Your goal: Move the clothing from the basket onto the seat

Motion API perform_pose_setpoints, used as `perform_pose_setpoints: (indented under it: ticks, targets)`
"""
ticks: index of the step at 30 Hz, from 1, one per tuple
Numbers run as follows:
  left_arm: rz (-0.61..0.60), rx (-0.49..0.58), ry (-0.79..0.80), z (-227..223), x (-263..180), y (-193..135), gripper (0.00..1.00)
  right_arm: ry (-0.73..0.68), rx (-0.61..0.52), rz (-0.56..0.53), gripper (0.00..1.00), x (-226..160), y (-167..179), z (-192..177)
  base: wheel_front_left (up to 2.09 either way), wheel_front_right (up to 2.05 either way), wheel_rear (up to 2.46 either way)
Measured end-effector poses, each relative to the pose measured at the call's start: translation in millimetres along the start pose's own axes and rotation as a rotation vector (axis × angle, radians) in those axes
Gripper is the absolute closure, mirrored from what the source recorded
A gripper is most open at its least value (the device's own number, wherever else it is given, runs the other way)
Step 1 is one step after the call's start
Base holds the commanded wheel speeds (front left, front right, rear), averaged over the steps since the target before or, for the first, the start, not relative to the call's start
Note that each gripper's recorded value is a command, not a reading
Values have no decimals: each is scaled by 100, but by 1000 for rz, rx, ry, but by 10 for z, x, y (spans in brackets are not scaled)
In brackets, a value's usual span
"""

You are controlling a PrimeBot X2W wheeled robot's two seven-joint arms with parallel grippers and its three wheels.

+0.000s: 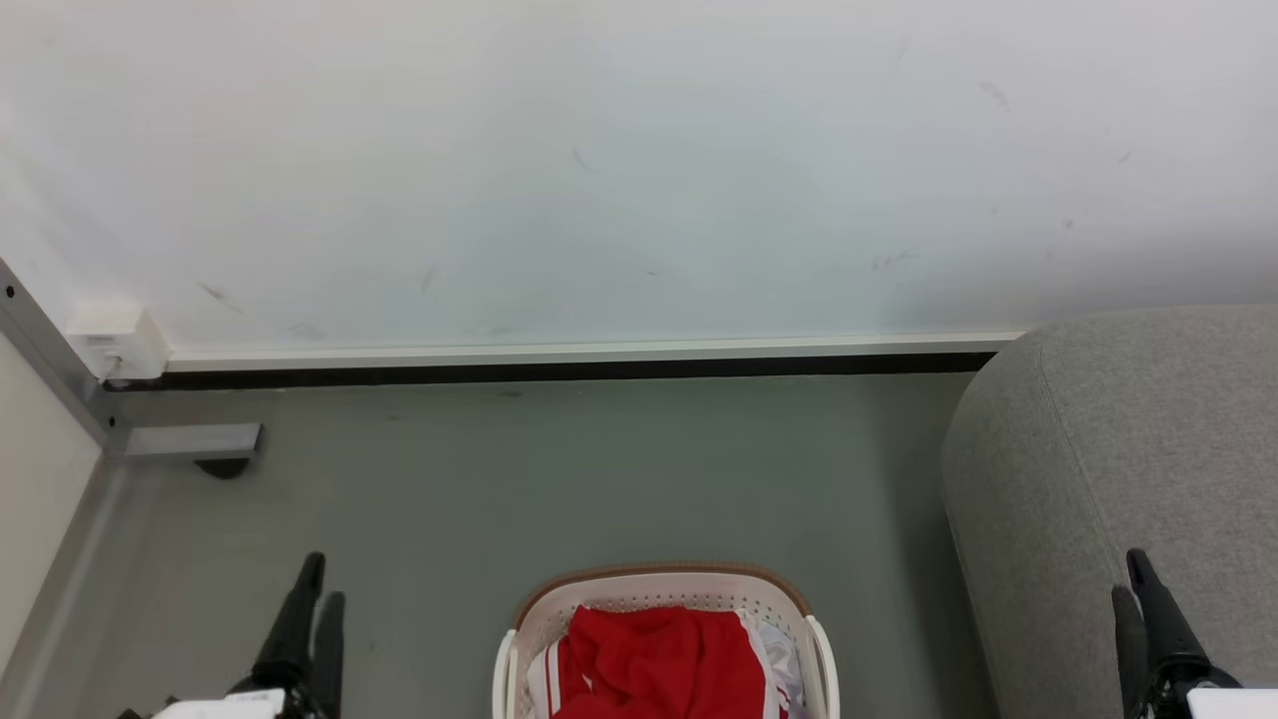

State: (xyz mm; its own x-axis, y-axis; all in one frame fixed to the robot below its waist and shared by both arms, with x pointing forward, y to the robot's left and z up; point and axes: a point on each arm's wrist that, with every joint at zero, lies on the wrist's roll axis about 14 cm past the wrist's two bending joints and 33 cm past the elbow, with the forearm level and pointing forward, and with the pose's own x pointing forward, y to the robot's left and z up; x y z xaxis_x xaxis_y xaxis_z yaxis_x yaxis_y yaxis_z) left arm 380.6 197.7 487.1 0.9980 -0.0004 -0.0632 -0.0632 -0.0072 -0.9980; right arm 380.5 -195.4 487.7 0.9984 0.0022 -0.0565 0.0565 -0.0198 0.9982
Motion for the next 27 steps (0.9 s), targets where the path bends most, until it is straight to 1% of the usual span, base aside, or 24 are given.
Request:
perform_pose_setpoints:
  ticks: [2,6,11,17,23,27]
  targets:
    - [17,3,-2,-13,-23,59,0,-6,2,-14,0,-24,-50,-3,0,0,0]
    - [21,18,-3,-42,-20,64,0,-12,-19,-16,0,-21,-53,-11,0,0,0]
    - [36,58,-14,-46,-18,80,0,-19,-95,-20,0,-18,-54,-9,0,0,0]
    - [53,177,-8,-89,-7,73,0,-18,-230,-9,0,-8,-7,-34,0,0,0]
    - [59,309,5,-158,2,59,0,-4,-399,15,0,3,69,-86,0,0,0]
    - [58,389,3,-182,8,38,0,6,-485,21,0,-8,73,-121,0,0,0]
